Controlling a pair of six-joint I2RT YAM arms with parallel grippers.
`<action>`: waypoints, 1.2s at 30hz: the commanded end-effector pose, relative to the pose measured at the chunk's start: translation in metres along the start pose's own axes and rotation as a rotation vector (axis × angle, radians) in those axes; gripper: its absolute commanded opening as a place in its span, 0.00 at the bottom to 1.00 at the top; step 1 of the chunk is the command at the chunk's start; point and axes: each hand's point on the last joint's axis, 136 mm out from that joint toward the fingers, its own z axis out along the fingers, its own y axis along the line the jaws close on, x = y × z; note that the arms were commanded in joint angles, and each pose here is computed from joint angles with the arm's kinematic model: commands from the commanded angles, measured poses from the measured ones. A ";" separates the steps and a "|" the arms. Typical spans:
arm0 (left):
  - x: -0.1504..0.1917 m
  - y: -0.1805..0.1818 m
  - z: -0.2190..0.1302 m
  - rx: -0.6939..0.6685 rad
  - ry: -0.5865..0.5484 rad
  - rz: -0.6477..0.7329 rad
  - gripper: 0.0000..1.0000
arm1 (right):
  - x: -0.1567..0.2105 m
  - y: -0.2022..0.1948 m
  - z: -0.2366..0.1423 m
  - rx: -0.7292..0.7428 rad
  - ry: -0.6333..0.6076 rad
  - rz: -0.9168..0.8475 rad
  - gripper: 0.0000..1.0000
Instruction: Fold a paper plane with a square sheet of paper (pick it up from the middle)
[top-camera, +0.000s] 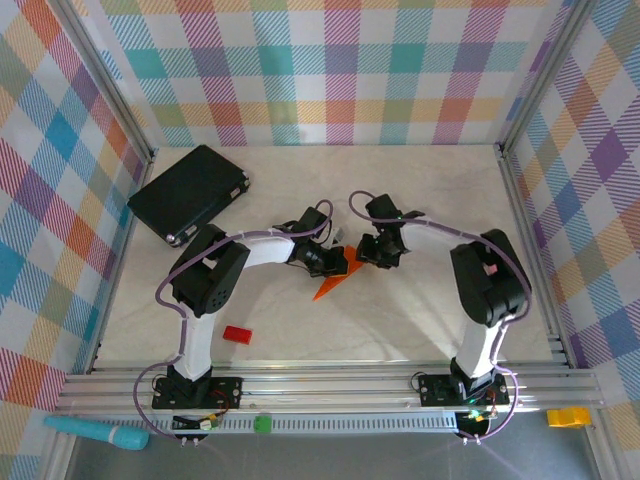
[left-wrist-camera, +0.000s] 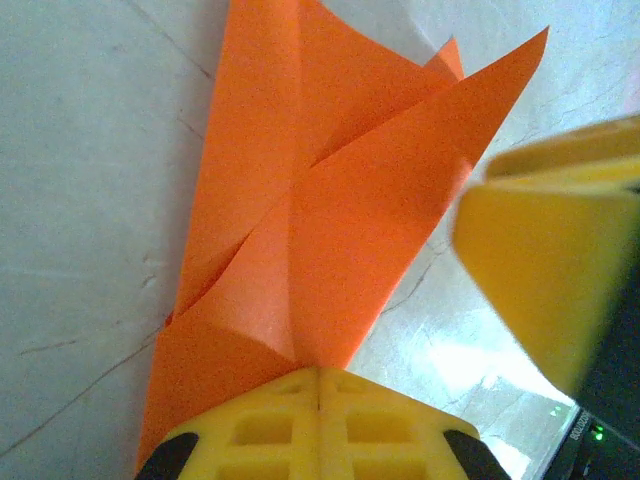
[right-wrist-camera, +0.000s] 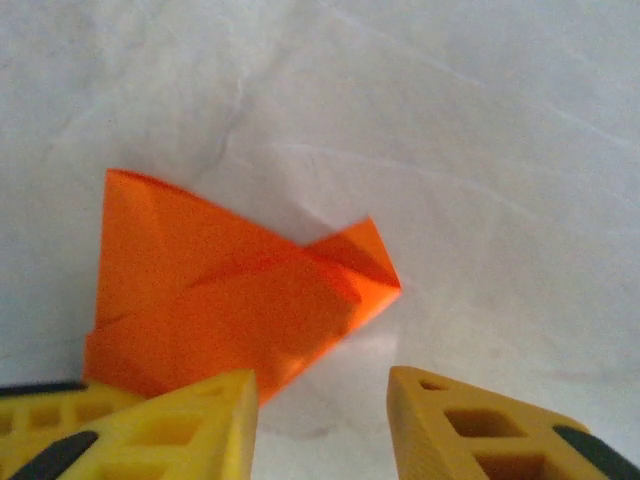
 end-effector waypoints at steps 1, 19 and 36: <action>0.040 0.051 0.013 -0.164 0.102 -0.071 0.00 | -0.011 0.024 -0.027 -0.138 -0.087 -0.027 0.41; 0.042 0.052 0.012 -0.166 0.100 -0.078 0.00 | 0.008 0.043 0.017 -0.323 0.007 0.034 0.02; 0.053 0.060 0.012 -0.173 0.102 -0.101 0.00 | -0.004 -0.020 0.047 -0.249 -0.012 0.120 0.01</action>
